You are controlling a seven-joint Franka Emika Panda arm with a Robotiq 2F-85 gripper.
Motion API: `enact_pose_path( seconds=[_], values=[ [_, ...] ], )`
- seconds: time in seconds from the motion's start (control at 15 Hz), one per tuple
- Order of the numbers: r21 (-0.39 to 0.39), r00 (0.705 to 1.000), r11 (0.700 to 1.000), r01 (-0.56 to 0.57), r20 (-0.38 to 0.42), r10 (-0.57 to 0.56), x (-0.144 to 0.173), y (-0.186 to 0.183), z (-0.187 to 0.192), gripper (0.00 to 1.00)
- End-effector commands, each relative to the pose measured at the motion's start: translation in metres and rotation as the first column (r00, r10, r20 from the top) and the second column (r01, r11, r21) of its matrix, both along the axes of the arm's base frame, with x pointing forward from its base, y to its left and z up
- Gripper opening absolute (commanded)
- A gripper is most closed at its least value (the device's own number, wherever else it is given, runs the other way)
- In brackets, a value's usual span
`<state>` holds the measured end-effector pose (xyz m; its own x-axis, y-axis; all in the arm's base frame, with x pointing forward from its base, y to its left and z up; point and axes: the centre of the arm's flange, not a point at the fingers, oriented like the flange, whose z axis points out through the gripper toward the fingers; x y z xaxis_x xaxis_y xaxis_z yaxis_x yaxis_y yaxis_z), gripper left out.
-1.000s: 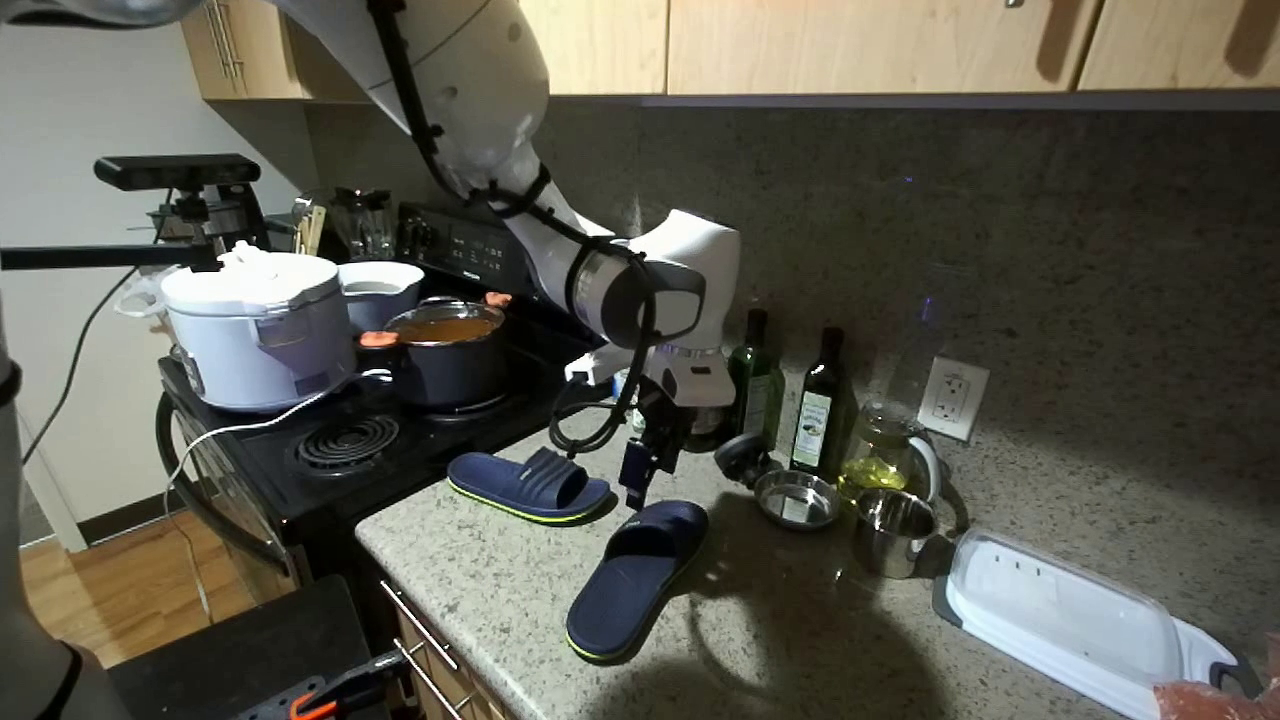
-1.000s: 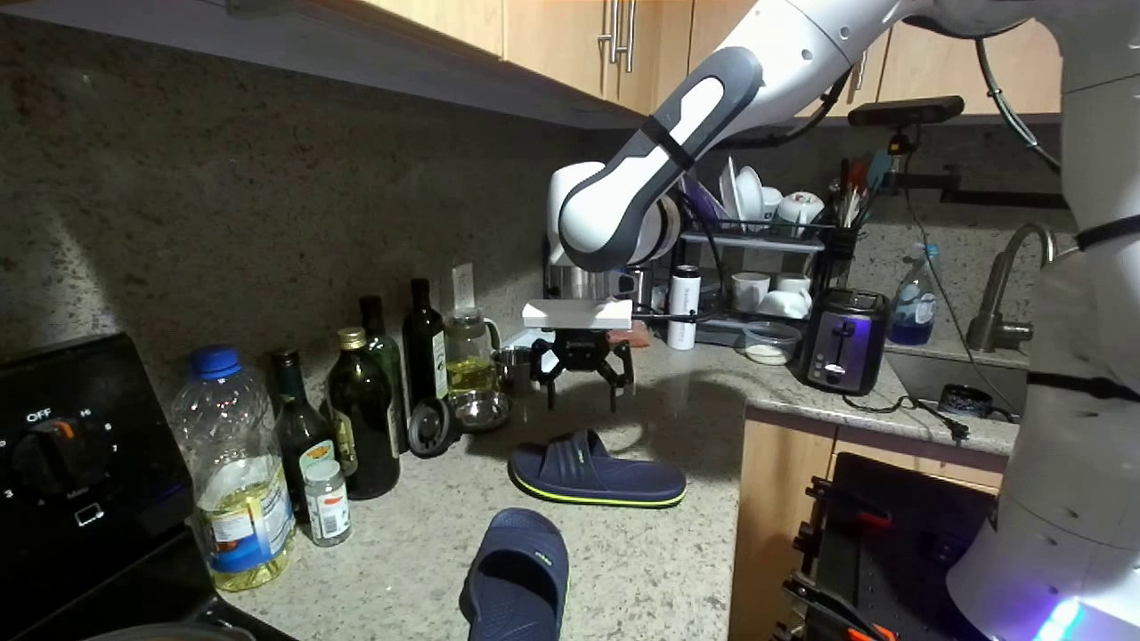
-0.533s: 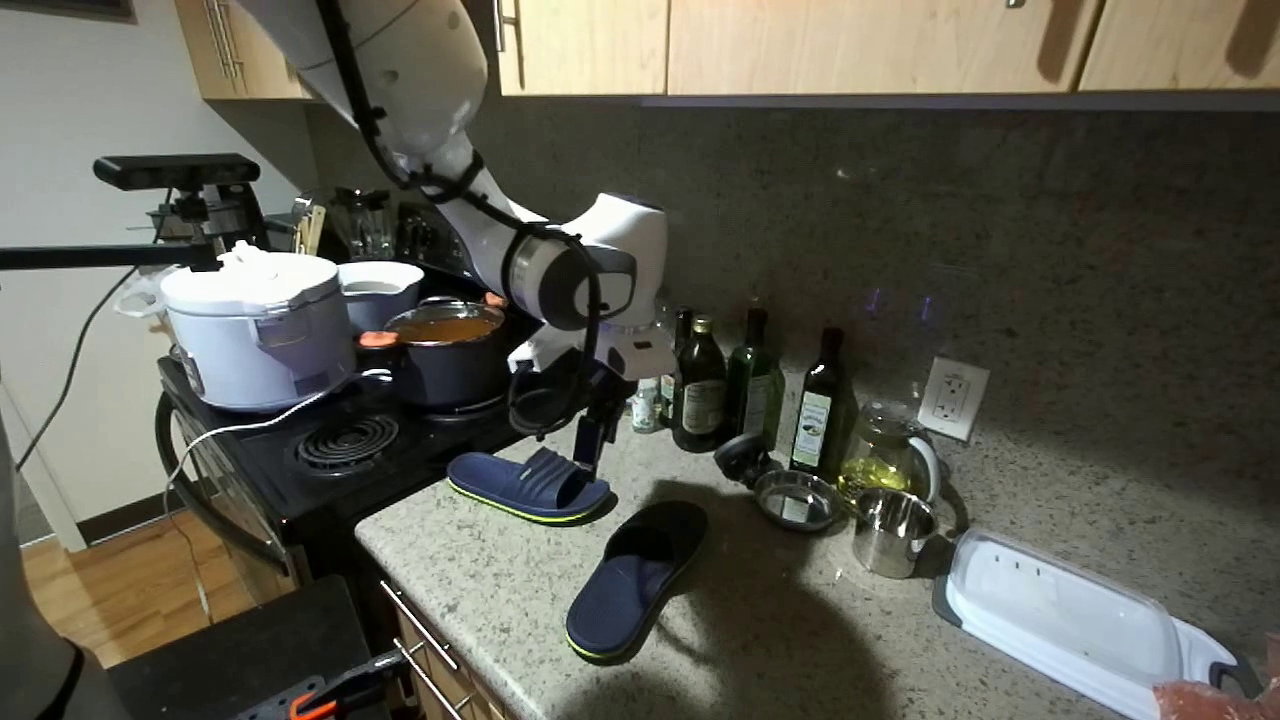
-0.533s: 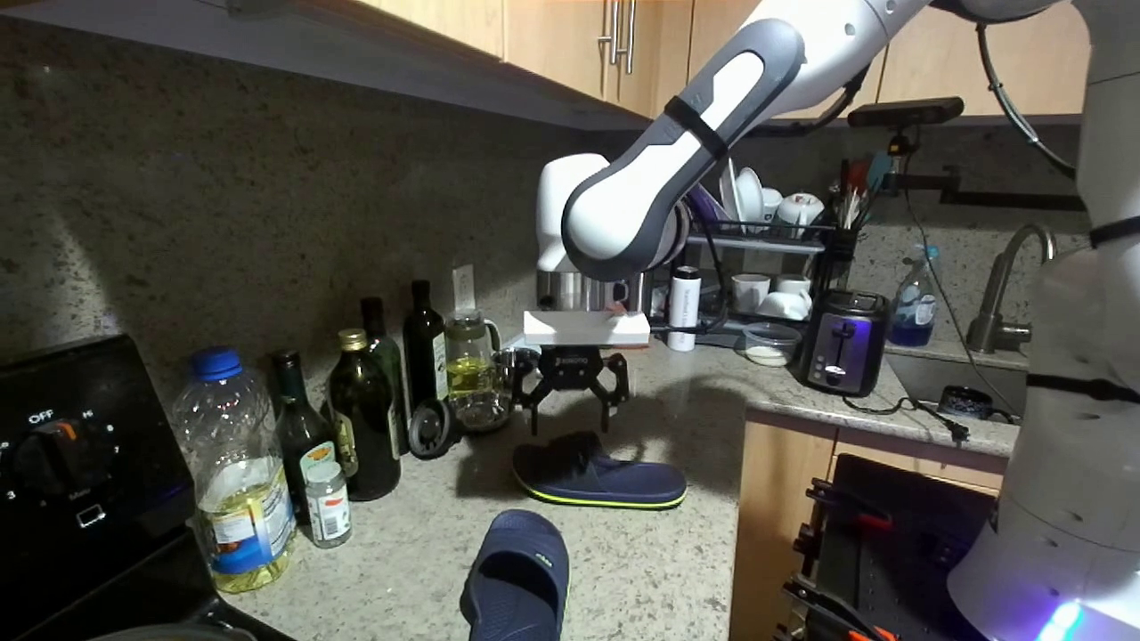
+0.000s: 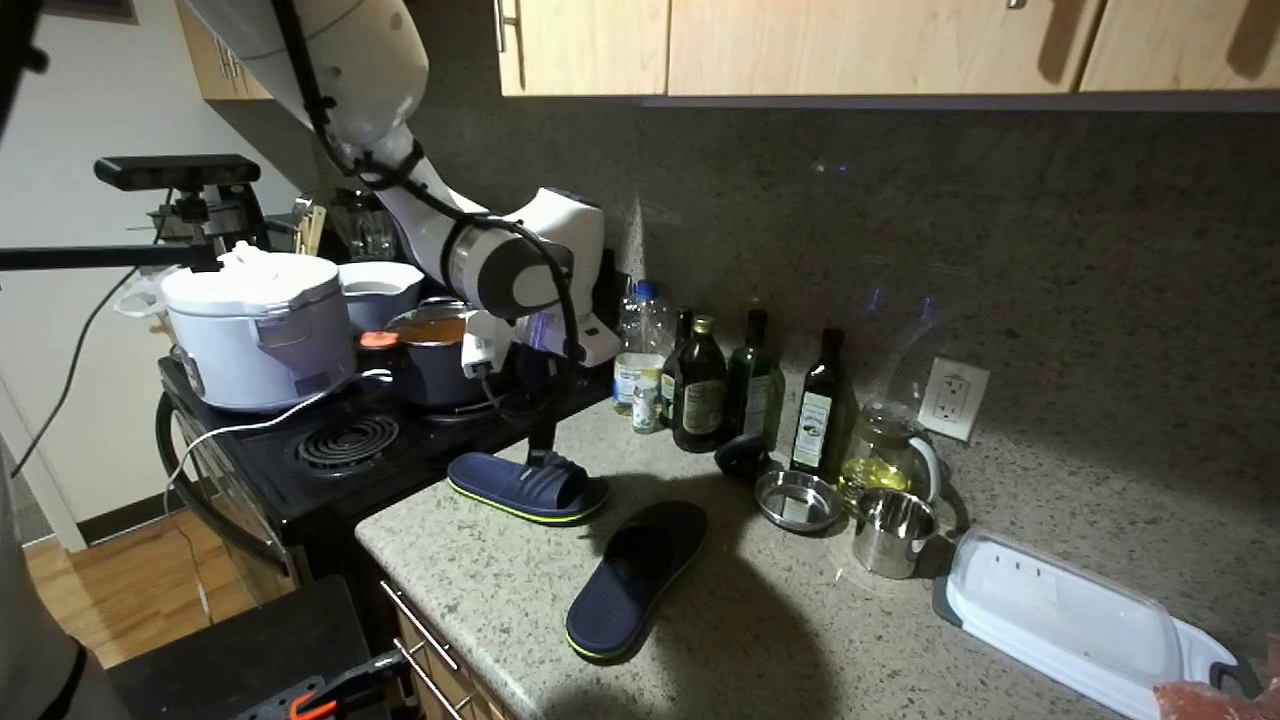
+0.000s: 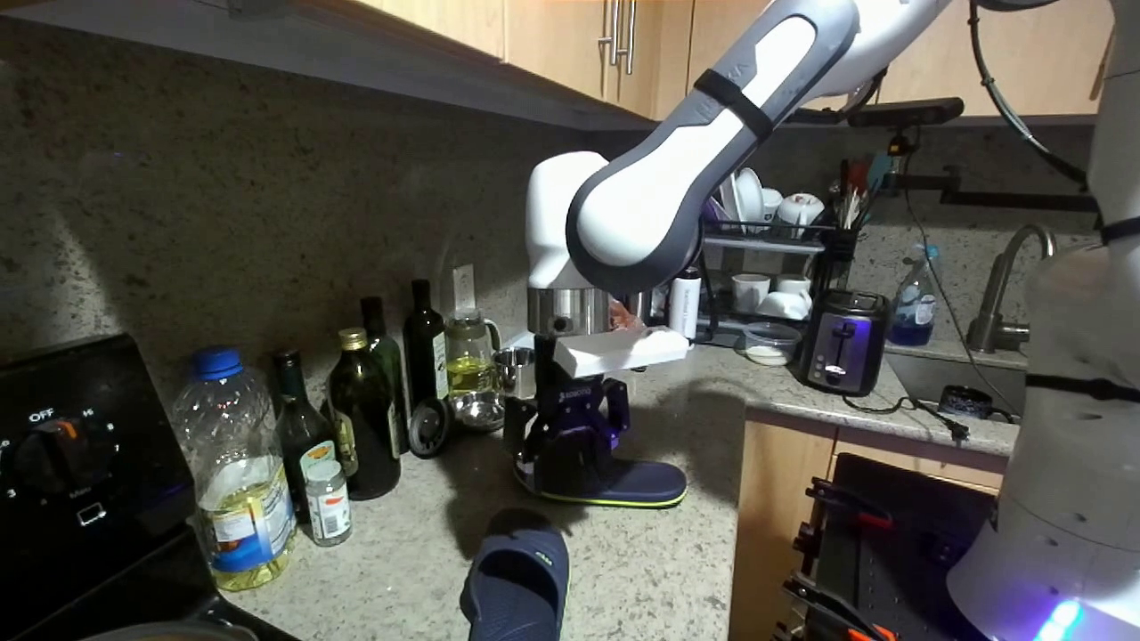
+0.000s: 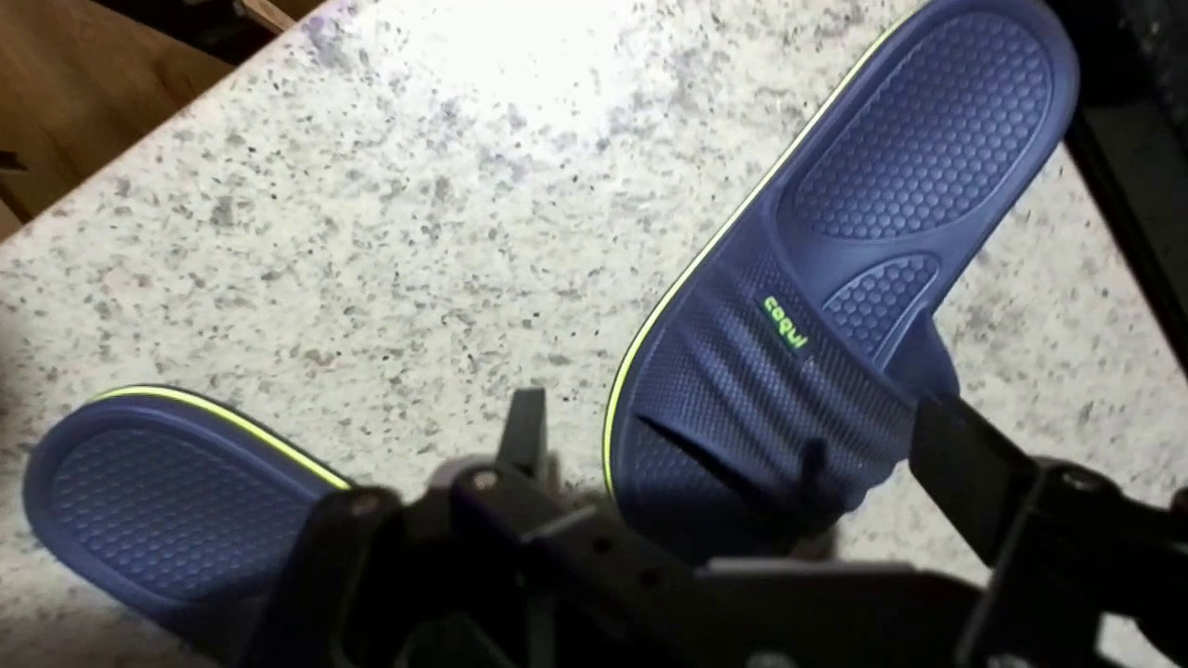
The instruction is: Separate the slippers on the counter
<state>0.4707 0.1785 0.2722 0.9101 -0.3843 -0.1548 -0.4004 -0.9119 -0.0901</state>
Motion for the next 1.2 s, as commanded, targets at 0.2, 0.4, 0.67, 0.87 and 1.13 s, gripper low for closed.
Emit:
enact_pose_path(
  seconds=[0.2,0.4,0.67,0.87,1.13],
  values=[
    [0.048,0.927,0.929,-0.367,-0.064,0.369,-0.022,0.033,-0.005,1.0],
    [0.054,0.849,0.855,-0.516,-0.101,0.518,-0.028,0.049,-0.013,1.0],
    [0.052,0.71,0.718,-0.694,-0.118,0.695,-0.026,0.064,-0.029,1.0],
    [0.025,0.581,0.587,-0.81,-0.105,0.807,-0.017,0.078,-0.046,1.0],
    [-0.034,0.52,0.519,-0.854,-0.078,0.851,-0.01,0.09,-0.062,1.0]
  ],
)
